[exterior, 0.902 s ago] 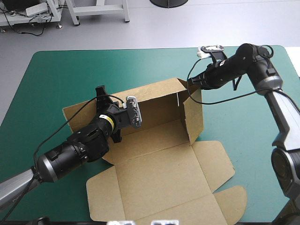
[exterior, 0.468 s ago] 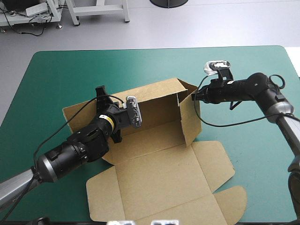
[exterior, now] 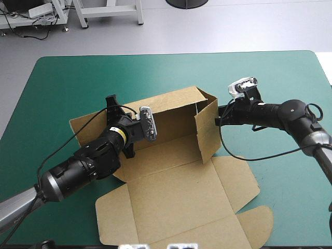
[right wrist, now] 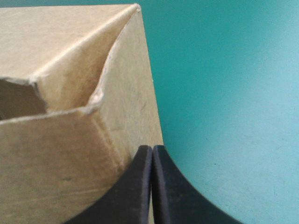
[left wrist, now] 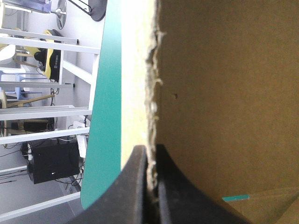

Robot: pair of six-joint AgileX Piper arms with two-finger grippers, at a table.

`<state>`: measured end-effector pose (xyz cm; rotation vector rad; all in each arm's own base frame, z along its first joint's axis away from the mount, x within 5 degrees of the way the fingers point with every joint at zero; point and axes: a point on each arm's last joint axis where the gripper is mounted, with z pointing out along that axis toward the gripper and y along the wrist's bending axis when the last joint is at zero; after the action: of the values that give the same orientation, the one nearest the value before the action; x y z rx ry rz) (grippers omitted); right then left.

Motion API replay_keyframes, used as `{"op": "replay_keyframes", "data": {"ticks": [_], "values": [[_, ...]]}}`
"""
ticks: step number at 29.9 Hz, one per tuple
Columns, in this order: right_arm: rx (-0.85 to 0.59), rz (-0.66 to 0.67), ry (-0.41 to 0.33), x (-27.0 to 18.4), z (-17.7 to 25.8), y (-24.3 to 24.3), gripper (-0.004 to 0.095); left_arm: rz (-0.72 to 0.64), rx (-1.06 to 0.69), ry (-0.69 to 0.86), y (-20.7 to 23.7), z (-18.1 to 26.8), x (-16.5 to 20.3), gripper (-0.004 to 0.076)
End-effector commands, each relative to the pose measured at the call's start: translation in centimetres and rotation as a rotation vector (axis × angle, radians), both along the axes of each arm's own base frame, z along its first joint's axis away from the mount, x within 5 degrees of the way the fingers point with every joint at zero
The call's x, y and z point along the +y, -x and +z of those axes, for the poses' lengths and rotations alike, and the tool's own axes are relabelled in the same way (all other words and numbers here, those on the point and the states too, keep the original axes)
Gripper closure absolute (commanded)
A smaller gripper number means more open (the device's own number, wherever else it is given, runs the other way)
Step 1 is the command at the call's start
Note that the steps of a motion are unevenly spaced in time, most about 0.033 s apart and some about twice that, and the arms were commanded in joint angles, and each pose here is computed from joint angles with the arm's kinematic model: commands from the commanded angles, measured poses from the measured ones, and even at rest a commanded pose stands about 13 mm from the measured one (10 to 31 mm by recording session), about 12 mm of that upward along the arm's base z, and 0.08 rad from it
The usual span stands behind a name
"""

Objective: Fold the box

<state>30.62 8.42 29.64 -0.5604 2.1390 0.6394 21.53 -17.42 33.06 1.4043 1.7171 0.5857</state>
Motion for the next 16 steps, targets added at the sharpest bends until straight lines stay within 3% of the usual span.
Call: {"op": "replay_keyframes", "data": {"ticks": [1,4,16], "values": [[-0.108,-0.001,-0.061,-0.4,1.7,1.0,0.0912,-0.036,-0.016,0.1,0.4,1.2,-0.4,0.0729],[-0.13,0.026,-0.08,-0.3,1.3,1.6,0.0913,-0.036,-0.016,0.1,0.4,1.2,-0.4,0.0729],[-0.153,0.118,-0.042,0.0,0.8,2.3,0.0913,-0.039,-0.016,0.103,0.5,1.2,-0.5,0.0729]]}}
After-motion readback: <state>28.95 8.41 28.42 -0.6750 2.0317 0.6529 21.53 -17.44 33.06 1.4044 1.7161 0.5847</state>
